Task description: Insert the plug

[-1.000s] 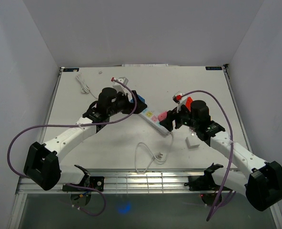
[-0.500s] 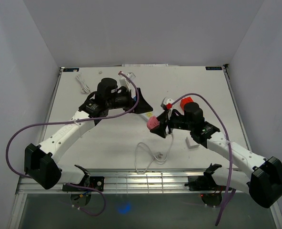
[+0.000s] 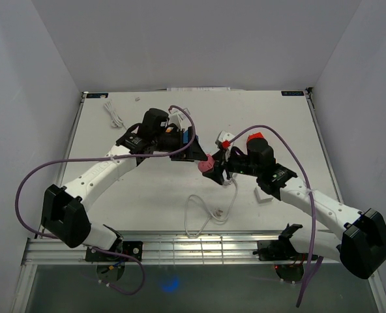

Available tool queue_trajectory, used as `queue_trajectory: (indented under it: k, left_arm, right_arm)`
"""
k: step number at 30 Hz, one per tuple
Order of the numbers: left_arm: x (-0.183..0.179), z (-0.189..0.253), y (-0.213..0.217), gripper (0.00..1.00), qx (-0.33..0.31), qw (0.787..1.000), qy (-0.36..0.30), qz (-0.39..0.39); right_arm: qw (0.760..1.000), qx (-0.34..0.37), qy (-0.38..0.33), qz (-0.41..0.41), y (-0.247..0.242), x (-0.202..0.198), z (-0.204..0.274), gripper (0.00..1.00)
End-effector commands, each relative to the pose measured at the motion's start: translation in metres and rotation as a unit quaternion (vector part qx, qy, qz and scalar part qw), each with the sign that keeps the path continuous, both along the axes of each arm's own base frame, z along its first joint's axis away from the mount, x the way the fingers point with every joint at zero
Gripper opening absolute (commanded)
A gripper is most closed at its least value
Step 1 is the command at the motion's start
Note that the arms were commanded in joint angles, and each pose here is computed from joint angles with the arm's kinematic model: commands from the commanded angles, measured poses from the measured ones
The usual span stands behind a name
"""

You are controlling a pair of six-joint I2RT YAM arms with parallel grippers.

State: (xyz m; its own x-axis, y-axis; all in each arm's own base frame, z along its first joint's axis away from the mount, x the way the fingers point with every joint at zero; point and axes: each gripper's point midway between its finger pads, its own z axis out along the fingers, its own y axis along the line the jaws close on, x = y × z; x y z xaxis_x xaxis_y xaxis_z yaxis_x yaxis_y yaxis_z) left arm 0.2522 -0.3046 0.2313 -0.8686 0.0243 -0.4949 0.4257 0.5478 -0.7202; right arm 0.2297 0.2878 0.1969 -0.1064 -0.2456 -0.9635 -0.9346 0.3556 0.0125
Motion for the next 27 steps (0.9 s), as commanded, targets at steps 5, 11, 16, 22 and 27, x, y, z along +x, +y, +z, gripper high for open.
queue_trajectory:
  k: [5, 11, 16, 22, 27]
  left_arm:
    - [-0.001, 0.001, -0.006, 0.79, -0.006, 1.000, 0.016, -0.014]
    - [0.001, -0.005, -0.009, 0.64, -0.008, 0.999, 0.025, -0.019]
    - [0.002, -0.009, -0.010, 0.56, -0.006, 0.999, 0.028, -0.018]
    - [0.003, -0.016, -0.010, 0.43, 0.000, 0.999, 0.031, -0.017]
    - [0.004, -0.014, -0.007, 0.48, 0.006, 1.000, 0.024, -0.014]
  right_arm:
    - [0.998, 0.013, -0.059, 0.005, 0.010, 0.008, 0.030, 0.29]
    - [0.998, 0.004, -0.063, 0.011, 0.012, 0.007, 0.028, 0.29]
    - [0.998, -0.002, -0.061, 0.017, 0.017, 0.007, 0.023, 0.29]
    - [0.998, -0.010, -0.061, 0.024, 0.023, 0.007, 0.019, 0.29]
    - [0.998, -0.020, -0.061, 0.026, 0.025, 0.007, 0.014, 0.28]
